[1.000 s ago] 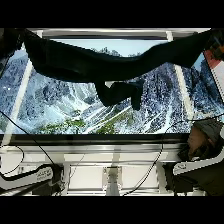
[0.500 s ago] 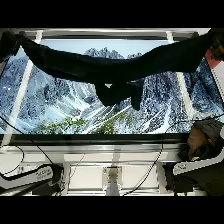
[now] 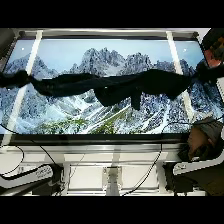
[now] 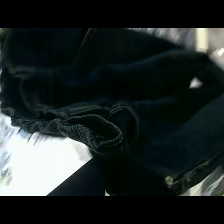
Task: Fold the clothes and pants, and hang the long-sleeved shirts on hangers.
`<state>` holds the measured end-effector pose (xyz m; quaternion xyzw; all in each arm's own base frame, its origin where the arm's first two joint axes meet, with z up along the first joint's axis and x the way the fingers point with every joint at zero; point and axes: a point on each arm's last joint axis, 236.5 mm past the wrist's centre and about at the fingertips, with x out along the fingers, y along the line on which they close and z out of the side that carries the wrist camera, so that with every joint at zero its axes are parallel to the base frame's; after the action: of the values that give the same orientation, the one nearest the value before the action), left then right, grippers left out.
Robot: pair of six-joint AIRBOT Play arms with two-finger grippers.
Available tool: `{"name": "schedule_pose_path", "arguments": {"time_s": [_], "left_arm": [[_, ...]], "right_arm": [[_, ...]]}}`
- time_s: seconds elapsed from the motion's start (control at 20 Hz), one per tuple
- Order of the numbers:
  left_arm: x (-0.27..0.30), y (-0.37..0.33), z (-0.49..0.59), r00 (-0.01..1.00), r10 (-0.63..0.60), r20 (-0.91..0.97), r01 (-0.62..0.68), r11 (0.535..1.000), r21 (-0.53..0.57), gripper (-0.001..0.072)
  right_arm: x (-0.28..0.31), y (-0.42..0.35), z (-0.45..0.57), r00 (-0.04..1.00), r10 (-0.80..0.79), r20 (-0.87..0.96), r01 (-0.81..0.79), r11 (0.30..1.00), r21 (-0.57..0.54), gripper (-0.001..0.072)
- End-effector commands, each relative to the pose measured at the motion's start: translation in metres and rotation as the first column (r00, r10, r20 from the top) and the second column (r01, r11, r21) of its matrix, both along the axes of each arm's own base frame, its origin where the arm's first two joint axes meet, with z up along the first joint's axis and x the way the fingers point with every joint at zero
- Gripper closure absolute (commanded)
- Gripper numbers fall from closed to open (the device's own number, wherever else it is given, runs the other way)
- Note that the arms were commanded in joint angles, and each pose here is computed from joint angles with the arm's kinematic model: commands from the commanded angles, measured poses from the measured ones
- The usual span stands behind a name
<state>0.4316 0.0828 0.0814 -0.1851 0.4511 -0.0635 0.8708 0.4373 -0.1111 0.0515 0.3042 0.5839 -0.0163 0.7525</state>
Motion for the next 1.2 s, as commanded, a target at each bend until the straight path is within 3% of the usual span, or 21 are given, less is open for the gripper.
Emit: {"name": "schedule_pose_path", "arguments": {"time_s": [0.0, 0.15, 0.3, 0.35, 0.45, 0.55, 0.6, 0.8, 0.9, 0.95, 1.0, 1.05, 1.15], "left_arm": [[-0.054, 0.034, -0.054, 0.978, 0.065, -0.2, -0.038, 0.99, 0.137, 0.0676], [-0.086, 0.062, -0.058, 0.966, 0.172, -0.194, -0.142, 0.977, 0.159, 0.0676], [-0.118, 0.101, -0.048, 0.933, 0.331, -0.141, -0.309, 0.938, 0.158, 0.0676], [-0.124, 0.11, -0.041, 0.923, 0.371, -0.106, -0.358, 0.925, 0.125, 0.0676], [-0.114, 0.119, -0.013, 0.903, 0.429, 0.031, -0.428, 0.903, -0.045, 0.0676], [-0.097, 0.123, 0.026, 0.868, 0.457, 0.197, -0.417, 0.884, -0.213, 0.0677], [-0.097, 0.126, 0.032, 0.861, 0.455, 0.226, -0.41, 0.885, -0.221, 0.0676], [-0.137, 0.119, -0.026, 0.949, 0.316, 0.012, -0.316, 0.948, 0.022, 0.0674], [-0.143, 0.115, -0.039, 0.957, 0.287, -0.037, -0.285, 0.957, 0.06, 0.0672], [-0.14, 0.112, -0.037, 0.959, 0.281, -0.03, -0.28, 0.959, 0.054, 0.0672], [-0.137, 0.111, -0.036, 0.959, 0.282, -0.022, -0.281, 0.958, 0.053, 0.0671], [-0.136, 0.113, -0.035, 0.957, 0.288, -0.012, -0.287, 0.956, 0.057, 0.0662], [-0.134, 0.118, -0.034, 0.953, 0.301, 0.0, -0.301, 0.951, 0.069, 0.0661]], "right_arm": [[-0.057, -0.009, -0.048, 0.985, -0.055, -0.165, 0.042, 0.996, -0.081, 0.0699], [-0.09, -0.017, -0.064, 0.981, -0.133, -0.142, 0.111, 0.982, -0.15, 0.0699], [-0.126, -0.048, -0.077, 0.948, -0.305, -0.088, 0.278, 0.933, -0.23, 0.0698], [-0.133, -0.058, -0.078, 0.936, -0.347, -0.065, 0.323, 0.916, -0.236, 0.0699], [-0.131, -0.083, -0.065, 0.91, -0.413, 0.025, 0.405, 0.879, -0.25, 0.0699], [-0.116, -0.101, -0.04, 0.869, -0.468, 0.159, 0.493, 0.839, -0.229, 0.0699], [-0.112, -0.107, -0.031, 0.856, -0.476, 0.2, 0.513, 0.828, -0.227, 0.0698], [-0.118, -0.107, -0.04, 0.871, -0.465, 0.158, 0.491, 0.835, -0.249, 0.0696], [-0.114, -0.102, -0.038, 0.865, -0.474, 0.164, 0.501, 0.838, -0.217, 0.0684], [-0.111, -0.098, -0.037, 0.861, -0.482, 0.166, 0.507, 0.841, -0.187, 0.0578], [-0.107, -0.094, -0.035, 0.856, -0.488, 0.172, 0.513, 0.843, -0.161, 0.0274], [-0.107, -0.092, -0.034, 0.859, -0.484, 0.17, 0.508, 0.847, -0.157, 0.0094], [-0.108, -0.091, -0.036, 0.872, -0.46, 0.165, 0.485, 0.858, -0.169, 0.0092]]}}
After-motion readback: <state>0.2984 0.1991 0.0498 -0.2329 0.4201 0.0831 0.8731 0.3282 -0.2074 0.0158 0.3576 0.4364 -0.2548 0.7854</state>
